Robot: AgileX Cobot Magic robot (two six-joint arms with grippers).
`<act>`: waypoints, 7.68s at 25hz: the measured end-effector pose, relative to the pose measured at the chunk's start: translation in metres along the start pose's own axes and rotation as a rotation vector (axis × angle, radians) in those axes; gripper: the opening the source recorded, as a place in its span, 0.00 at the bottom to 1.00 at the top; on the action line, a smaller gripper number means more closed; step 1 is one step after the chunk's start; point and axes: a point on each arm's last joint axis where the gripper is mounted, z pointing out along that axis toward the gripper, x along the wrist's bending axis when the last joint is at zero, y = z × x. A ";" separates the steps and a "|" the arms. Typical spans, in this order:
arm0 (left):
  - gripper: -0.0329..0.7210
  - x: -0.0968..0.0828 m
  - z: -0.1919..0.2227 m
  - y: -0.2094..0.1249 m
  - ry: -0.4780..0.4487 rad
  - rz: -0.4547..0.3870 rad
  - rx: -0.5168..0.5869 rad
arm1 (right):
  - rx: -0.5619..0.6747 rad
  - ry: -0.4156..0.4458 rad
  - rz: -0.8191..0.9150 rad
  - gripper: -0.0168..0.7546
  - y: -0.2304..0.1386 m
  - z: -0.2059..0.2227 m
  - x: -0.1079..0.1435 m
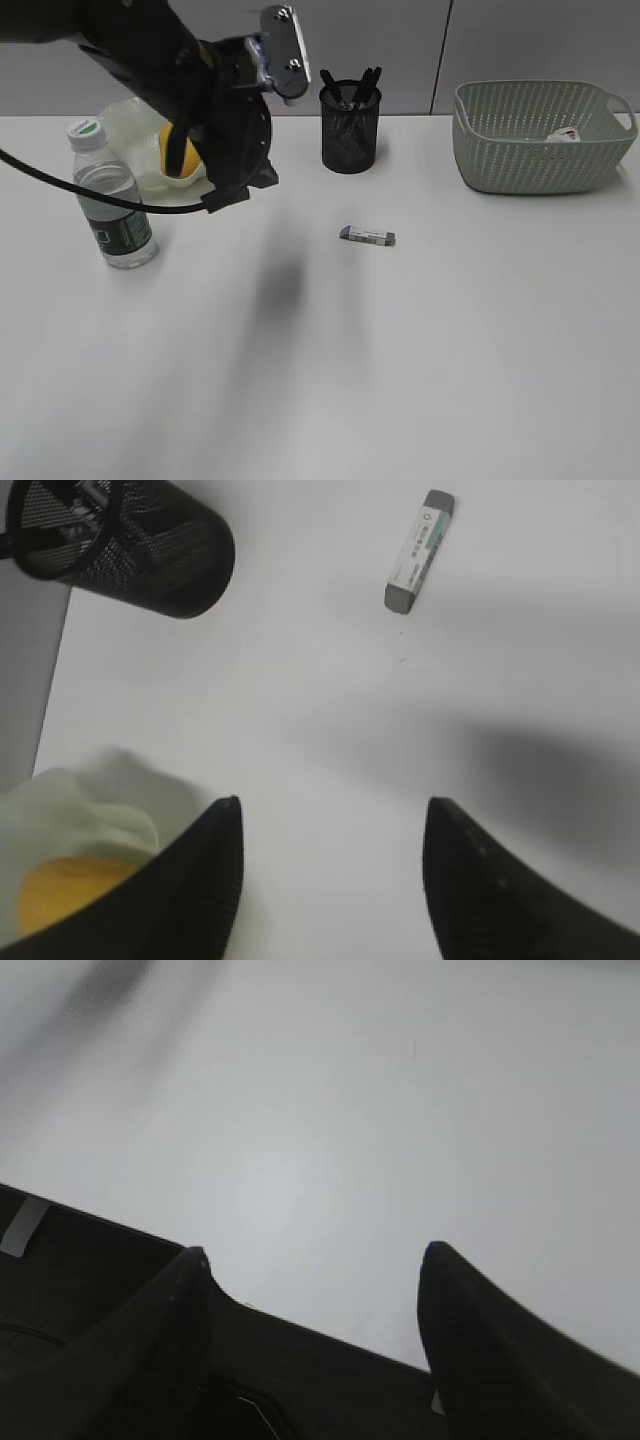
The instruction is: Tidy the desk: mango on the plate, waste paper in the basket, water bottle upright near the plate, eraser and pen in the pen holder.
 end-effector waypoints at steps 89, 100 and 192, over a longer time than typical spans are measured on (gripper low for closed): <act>0.44 -0.011 0.174 0.003 -0.339 0.103 -0.246 | -0.001 0.000 0.018 0.54 0.000 0.000 0.000; 0.35 -0.013 0.179 0.011 -0.383 0.059 -0.270 | -0.003 0.000 0.019 0.54 0.000 0.000 0.000; 0.19 0.042 -0.164 -0.075 0.116 -0.874 0.021 | -0.005 0.000 0.022 0.49 -0.001 0.002 0.000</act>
